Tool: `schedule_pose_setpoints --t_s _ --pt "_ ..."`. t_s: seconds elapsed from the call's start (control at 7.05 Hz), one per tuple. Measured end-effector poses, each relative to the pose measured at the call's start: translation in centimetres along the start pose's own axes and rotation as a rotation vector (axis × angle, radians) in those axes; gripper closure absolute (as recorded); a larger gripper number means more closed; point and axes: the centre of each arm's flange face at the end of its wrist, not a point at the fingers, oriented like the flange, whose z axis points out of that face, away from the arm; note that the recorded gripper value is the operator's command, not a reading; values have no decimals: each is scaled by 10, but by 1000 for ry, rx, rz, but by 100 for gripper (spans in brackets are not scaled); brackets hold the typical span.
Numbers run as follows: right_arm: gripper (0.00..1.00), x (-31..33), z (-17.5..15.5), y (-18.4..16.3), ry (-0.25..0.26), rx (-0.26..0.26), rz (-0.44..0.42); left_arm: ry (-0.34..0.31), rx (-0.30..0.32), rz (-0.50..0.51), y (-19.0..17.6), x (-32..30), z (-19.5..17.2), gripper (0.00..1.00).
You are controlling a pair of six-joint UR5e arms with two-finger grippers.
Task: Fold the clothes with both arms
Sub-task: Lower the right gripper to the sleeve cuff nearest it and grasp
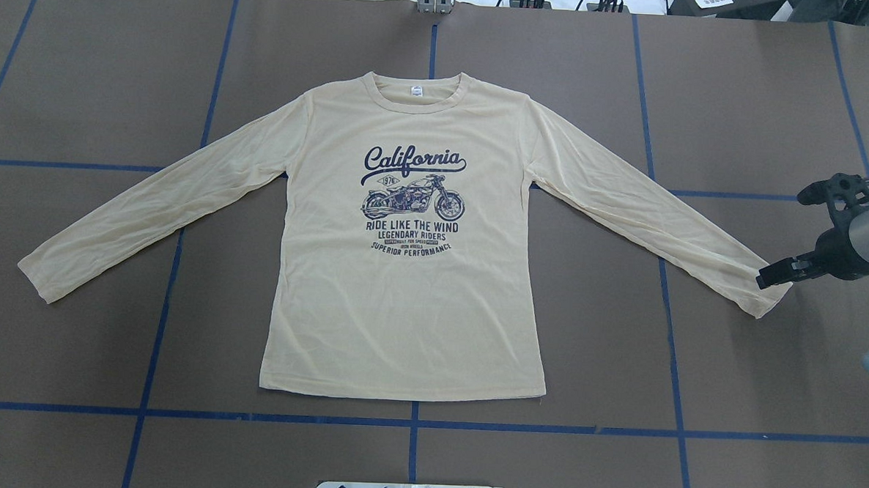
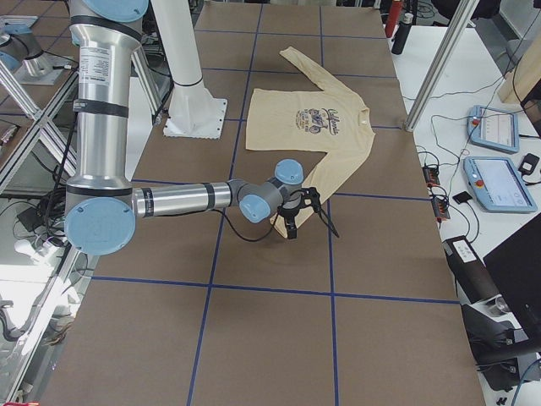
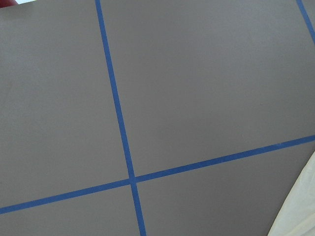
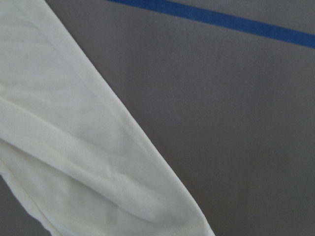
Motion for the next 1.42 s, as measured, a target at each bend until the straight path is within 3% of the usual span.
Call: schedule_pose_setpoints --t_s 0.57,0.71,0.99,1.28,1.42 --pt "4 3 10 7 -7 -40 13 0 5 5 -2 2 -2 0" --pt "9 6 13 7 -3 -47 16 0 6 6 -3 3 -3 0" --pt "33 9 19 8 3 -59 21 0 7 7 -3 3 -3 0" --pt "80 8 21 6 2 -61 23 0 7 7 -3 3 -3 0" --pt "98 7 21 5 0 -60 22 0 7 7 -3 3 -3 0"
